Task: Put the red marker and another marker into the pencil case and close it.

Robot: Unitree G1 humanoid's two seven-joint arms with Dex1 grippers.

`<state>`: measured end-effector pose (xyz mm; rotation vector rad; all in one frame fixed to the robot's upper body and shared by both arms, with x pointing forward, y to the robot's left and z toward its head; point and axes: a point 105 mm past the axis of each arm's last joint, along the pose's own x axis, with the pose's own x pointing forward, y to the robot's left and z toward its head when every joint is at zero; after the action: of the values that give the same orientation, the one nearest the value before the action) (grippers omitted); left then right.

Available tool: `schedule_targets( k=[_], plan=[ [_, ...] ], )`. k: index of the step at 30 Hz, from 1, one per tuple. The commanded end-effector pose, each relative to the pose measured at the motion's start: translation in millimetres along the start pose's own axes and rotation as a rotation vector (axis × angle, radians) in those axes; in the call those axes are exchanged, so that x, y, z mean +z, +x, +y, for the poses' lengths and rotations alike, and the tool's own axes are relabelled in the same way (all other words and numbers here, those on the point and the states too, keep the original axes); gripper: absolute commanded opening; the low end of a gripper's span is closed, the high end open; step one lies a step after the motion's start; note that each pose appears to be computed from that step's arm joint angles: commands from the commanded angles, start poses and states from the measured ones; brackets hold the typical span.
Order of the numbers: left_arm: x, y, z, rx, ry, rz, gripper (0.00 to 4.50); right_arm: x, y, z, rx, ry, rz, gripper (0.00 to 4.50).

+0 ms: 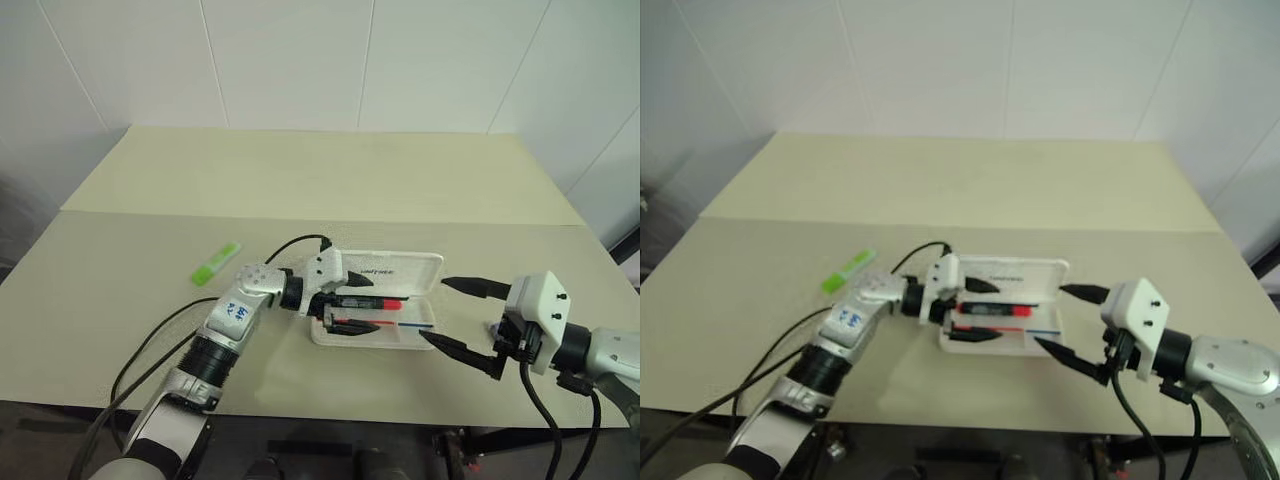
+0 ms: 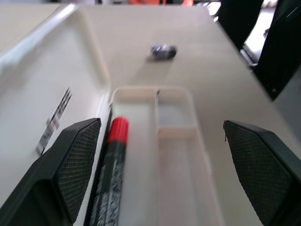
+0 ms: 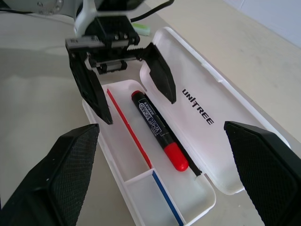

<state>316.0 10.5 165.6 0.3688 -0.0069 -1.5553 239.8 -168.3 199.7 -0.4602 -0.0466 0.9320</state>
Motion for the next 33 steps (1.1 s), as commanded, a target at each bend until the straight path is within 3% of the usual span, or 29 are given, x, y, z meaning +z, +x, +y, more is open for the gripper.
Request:
schedule_targets(
  k=[1,9,16,23,26,33],
  plan=[
    [9.6,-15.8,-10.5,-0.034,0.018,-0.029,4.46,6.3,2.7,-1.1,0.012,-0.019,-0.032,4.50],
    [4.7,-58.7,-24.0,0.030,0.023,-0.034,4.46,6.5,11.2,-4.4,0.061,-0.024,-0.049,4.50],
    [-15.7,-112.9,-18.5,0.312,-0.095,-0.033,4.46,9.9,19.5,-10.3,0.108,-0.039,-0.074,4.50],
    [-35.1,-162.3,-15.7,0.532,-0.116,0.016,4.46,18.2,24.9,-14.9,0.164,-0.047,-0.112,4.50],
    [-45.6,-196.4,-1.8,0.726,-0.085,0.062,4.46,29.1,24.8,-11.2,0.232,-0.044,-0.130,4.50],
    [-69.8,-225.8,8.5,0.877,-0.093,0.147,4.46,45.7,28.6,-7.1,0.252,-0.056,-0.172,4.50]
  ],
)
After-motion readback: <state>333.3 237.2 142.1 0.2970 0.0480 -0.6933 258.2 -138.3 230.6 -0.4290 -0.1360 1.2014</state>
